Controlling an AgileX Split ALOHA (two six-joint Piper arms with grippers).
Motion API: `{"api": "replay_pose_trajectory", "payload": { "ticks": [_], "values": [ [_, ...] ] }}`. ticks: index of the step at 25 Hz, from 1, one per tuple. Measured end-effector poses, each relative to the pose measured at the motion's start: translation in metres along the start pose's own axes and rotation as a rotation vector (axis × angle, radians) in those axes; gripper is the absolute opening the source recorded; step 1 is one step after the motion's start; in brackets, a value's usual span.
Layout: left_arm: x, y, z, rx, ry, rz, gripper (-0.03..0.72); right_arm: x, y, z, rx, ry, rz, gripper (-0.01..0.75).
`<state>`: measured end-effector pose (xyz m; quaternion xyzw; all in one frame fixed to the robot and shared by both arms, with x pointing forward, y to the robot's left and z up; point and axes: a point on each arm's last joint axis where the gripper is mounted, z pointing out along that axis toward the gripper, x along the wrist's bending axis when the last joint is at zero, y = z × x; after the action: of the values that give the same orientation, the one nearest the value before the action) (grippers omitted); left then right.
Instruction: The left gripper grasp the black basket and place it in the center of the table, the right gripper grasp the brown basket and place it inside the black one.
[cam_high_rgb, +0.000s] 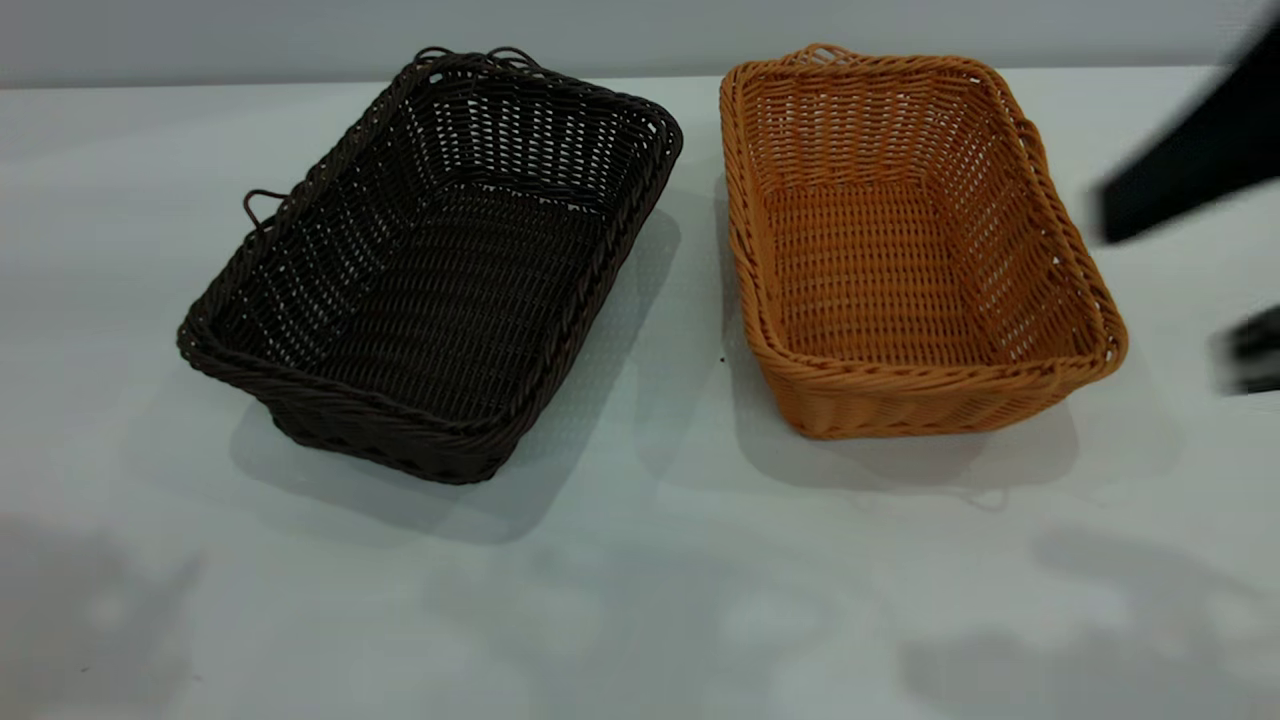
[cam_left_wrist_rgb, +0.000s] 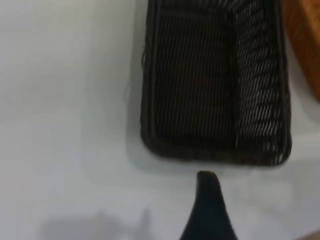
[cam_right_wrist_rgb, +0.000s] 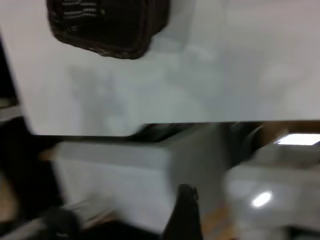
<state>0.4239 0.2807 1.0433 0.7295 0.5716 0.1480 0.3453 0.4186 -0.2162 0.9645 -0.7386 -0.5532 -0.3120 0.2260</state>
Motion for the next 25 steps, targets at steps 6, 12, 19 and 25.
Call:
{"api": "replay_pose_trajectory", "payload": {
  "ticks": [6,12,19,25],
  "values": [
    [0.005,0.022,0.025,-0.035,-0.095,-0.061,0.49,-0.009,0.023,0.083,0.04,0.104,0.386,0.59],
    [0.008,0.024,0.036,-0.011,-0.119,-0.1,0.491,-0.034,0.048,0.137,0.034,-0.038,0.63,0.581],
    [0.014,0.019,0.053,0.05,-0.131,-0.091,0.491,-0.032,0.065,0.16,-0.14,-0.177,0.749,0.58],
    [0.023,0.02,0.073,0.102,-0.132,-0.113,0.491,-0.042,0.067,0.162,-0.36,-0.298,0.92,0.578]
  ]
}}
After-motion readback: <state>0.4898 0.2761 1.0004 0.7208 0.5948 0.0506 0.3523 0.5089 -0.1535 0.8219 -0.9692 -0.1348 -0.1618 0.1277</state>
